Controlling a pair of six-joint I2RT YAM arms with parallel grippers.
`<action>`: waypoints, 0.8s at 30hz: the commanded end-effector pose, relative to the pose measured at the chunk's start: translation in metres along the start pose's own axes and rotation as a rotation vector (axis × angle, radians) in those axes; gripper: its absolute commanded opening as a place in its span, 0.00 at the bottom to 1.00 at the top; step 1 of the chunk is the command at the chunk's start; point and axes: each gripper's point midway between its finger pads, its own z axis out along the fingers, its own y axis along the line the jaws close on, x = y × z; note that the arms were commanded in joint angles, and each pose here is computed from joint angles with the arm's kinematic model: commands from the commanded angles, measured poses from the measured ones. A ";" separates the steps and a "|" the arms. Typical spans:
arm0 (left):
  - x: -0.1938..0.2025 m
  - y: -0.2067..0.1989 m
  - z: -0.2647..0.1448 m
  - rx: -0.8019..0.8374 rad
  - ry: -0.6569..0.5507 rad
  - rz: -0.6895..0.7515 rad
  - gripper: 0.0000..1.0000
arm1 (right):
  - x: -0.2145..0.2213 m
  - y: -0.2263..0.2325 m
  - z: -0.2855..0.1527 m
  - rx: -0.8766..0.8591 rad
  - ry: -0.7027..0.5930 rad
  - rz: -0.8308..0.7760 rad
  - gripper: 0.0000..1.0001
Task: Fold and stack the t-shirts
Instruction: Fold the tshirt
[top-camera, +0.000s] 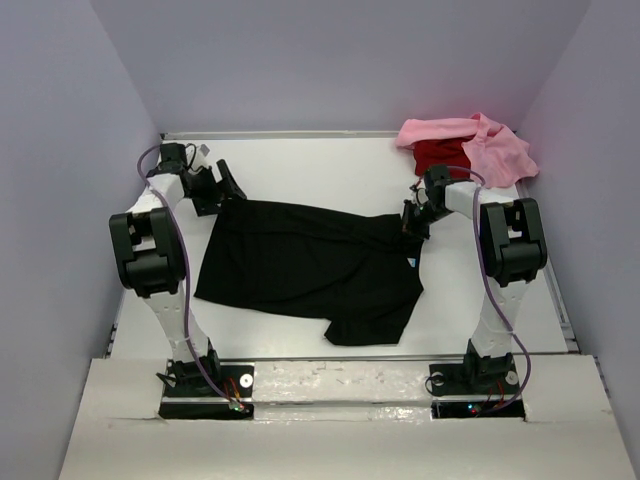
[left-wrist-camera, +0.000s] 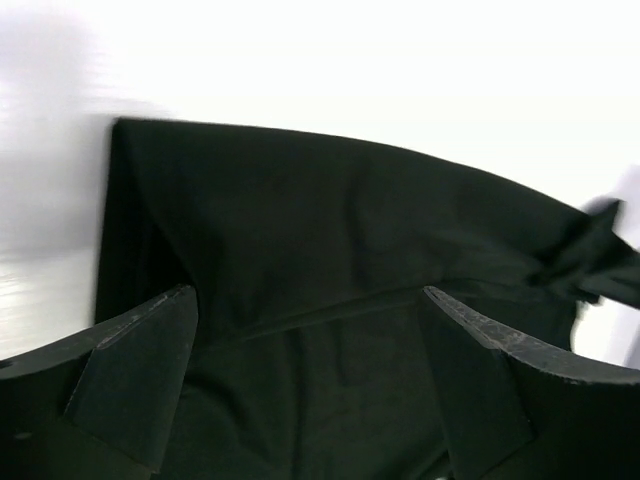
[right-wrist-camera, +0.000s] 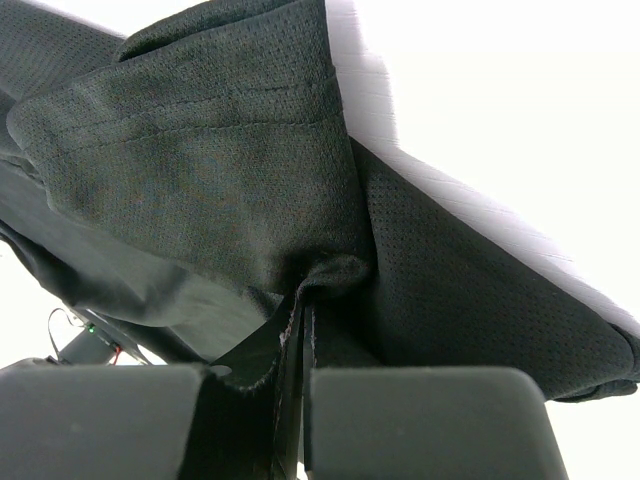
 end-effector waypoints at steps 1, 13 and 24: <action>0.006 -0.049 -0.026 0.198 0.002 0.017 0.99 | -0.009 0.012 -0.008 0.012 -0.049 -0.051 0.00; 0.047 -0.058 -0.008 0.303 0.108 -0.020 0.99 | -0.017 0.018 -0.011 0.009 -0.056 -0.059 0.00; -0.032 0.000 -0.057 -0.278 -0.128 0.097 0.99 | -0.017 0.020 -0.014 0.002 -0.060 -0.060 0.00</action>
